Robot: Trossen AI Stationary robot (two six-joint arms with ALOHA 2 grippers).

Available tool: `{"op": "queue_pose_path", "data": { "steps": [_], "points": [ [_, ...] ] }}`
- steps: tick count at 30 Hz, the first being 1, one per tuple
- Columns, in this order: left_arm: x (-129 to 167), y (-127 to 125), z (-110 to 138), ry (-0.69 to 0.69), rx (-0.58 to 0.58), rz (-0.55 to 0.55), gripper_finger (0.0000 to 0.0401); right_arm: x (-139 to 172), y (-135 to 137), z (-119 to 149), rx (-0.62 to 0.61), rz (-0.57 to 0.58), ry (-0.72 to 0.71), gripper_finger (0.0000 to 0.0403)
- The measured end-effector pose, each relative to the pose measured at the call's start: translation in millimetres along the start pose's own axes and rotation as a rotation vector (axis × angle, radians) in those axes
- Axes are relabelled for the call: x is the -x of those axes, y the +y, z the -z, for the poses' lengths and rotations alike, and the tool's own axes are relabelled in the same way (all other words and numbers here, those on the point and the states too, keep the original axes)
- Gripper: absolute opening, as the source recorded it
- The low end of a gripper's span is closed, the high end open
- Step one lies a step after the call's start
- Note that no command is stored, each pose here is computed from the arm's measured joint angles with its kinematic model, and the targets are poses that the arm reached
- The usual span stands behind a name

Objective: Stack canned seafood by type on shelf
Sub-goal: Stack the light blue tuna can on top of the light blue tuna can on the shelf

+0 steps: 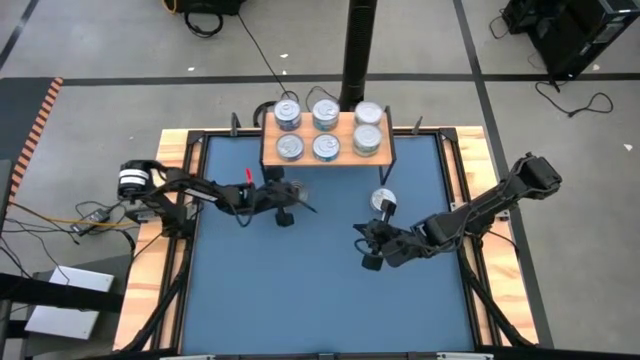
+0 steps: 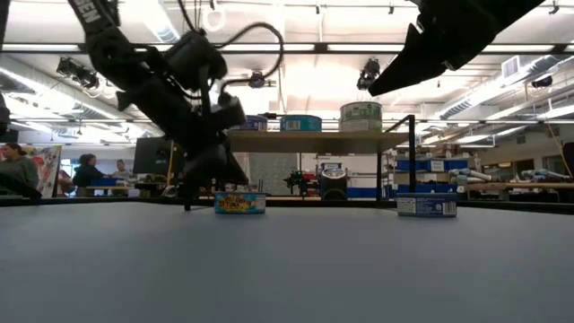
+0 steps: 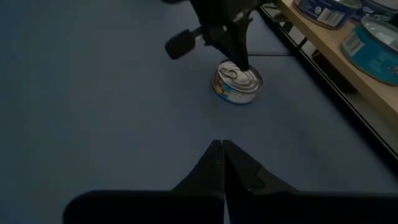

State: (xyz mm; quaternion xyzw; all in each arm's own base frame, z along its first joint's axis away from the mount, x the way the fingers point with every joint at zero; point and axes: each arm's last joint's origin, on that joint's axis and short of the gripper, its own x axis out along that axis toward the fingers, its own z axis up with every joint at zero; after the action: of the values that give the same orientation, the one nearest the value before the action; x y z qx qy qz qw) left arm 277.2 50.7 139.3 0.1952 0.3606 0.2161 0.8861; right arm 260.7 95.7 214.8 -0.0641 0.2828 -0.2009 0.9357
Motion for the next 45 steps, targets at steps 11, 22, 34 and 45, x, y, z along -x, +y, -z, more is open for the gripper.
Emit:
{"op": "queue_pose_path", "data": {
  "steps": [11,22,34,45],
  "points": [
    [-14.4,-12.1,-5.6,0.098,-0.102,0.047,0.0001,4.1,4.5,0.9,0.009,-0.013,-0.009,0.0002],
    [1.8,-41.1,-23.2,0.075,-0.144,0.187,0.0001,8.3,9.3,1.2,0.011,-0.035,-0.023,0.0002],
    [41.0,-94.0,-35.7,-0.021,-0.179,0.365,0.0002,13.5,14.8,2.1,0.02,-0.059,-0.034,0.0002],
    [85.7,-116.8,-80.9,-0.01,-0.284,0.431,0.0061,13.6,15.0,1.3,0.014,-0.061,-0.039,0.0004]
  ]
}}
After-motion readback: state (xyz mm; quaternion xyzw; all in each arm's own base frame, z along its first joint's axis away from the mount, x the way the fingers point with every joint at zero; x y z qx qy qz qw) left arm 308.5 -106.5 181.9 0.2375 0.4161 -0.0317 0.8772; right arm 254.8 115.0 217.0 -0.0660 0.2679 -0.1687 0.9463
